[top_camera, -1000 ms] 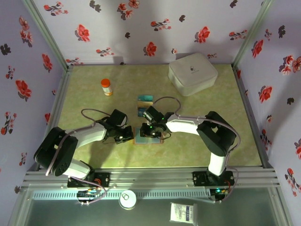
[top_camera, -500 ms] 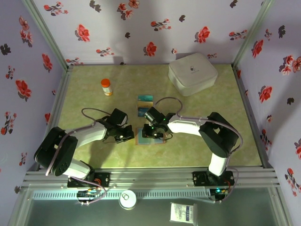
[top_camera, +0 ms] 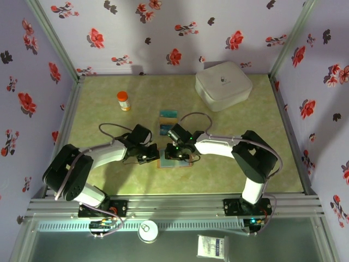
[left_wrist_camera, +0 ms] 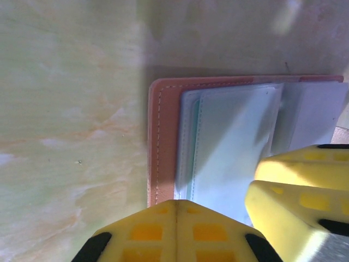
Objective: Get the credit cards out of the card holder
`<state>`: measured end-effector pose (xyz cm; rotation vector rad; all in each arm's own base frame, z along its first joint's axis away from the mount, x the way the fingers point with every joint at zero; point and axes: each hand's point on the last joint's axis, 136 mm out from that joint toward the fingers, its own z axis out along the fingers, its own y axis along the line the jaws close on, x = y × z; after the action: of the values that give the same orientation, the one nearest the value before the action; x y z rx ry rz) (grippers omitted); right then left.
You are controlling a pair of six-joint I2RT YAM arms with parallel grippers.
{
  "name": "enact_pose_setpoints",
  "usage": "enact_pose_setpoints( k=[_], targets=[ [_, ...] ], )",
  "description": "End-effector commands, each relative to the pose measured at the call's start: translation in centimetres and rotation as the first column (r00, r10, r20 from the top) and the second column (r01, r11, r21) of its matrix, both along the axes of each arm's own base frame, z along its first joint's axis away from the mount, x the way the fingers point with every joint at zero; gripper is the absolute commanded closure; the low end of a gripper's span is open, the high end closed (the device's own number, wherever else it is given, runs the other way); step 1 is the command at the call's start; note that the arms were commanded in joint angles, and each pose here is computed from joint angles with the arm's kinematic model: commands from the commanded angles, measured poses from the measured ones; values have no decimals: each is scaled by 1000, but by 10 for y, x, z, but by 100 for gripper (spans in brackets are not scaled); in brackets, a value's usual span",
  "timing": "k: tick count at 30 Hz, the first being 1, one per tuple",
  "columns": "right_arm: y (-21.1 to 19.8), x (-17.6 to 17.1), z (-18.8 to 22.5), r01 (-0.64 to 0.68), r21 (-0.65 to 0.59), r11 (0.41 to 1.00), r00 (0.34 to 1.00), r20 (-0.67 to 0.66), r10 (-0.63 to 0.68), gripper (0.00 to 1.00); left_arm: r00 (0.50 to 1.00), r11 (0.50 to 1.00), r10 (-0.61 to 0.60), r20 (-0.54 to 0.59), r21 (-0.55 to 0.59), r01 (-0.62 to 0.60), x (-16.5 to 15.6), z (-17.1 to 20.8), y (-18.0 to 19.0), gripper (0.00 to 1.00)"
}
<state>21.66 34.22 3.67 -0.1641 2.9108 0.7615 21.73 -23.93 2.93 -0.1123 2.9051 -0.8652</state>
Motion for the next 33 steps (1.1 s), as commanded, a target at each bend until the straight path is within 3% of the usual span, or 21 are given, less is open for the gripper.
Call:
enact_pose_setpoints(
  k=[1, 16, 26, 33],
  targets=[
    [-5, -3, 11, 14, -3, 1000, 1000, 10, -14, 71, 1000, 1000, 8, -27, 20, -8, -5, -11, 3, 100],
    [18, -3, 16, 7, 96, 995, 1000, -26, -5, 70, 1000, 987, 6, -13, 162, -4, -6, -14, 28, 100],
    [36, -1, 5, -11, 138, 990, 998, -65, 20, 71, 1000, 985, -4, -8, 170, 5, -4, -13, 30, 100],
    [23, 0, -3, -15, 45, 999, 998, -56, 17, 71, 1000, 983, -2, -11, 183, 4, -3, -14, 33, 100]
  ],
)
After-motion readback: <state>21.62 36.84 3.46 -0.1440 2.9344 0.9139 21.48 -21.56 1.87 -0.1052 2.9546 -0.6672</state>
